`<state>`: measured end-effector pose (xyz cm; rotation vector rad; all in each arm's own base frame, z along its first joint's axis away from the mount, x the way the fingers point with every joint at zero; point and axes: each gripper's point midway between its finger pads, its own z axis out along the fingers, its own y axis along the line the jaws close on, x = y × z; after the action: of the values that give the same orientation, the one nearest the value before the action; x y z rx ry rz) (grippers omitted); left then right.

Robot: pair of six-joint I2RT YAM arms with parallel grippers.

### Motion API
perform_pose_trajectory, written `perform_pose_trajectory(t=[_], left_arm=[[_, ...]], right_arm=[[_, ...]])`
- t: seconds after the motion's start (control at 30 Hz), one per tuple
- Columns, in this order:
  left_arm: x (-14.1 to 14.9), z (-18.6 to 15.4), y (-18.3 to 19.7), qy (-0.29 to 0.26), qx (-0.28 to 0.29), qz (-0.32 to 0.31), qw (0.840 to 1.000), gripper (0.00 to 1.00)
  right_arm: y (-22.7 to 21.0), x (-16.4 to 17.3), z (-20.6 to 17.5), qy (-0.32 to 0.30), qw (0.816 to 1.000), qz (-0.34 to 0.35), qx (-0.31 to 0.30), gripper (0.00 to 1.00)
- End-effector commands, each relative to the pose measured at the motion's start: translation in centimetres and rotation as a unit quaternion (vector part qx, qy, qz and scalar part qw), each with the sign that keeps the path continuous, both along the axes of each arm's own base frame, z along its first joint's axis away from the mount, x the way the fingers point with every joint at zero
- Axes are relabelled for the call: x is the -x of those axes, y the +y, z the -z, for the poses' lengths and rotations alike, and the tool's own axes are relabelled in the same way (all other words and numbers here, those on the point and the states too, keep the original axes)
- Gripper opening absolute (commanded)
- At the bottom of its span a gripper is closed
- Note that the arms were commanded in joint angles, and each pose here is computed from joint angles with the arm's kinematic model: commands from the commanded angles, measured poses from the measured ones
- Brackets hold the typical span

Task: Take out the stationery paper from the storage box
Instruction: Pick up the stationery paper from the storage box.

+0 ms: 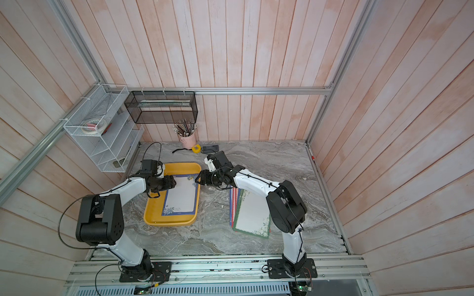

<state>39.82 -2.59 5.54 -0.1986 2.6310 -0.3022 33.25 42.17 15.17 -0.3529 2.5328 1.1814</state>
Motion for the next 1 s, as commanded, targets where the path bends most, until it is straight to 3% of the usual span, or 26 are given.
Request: perform_pose_trajectory(t=[0.0,0.97], left_arm=[[0.0,0.3,0.3,0.013,-0.006,-0.001,1.0,0.72],[0.3,1.0,0.8,0.024,-0.018,-0.005,1.0,0.73]], right_arm=[[0.8,-0.4,0.8,0.008,1.0,-0.002,-0.005,0.58],[0.8,-0.2,2.8,0.023,1.0,0.006,-0.009,0.58]])
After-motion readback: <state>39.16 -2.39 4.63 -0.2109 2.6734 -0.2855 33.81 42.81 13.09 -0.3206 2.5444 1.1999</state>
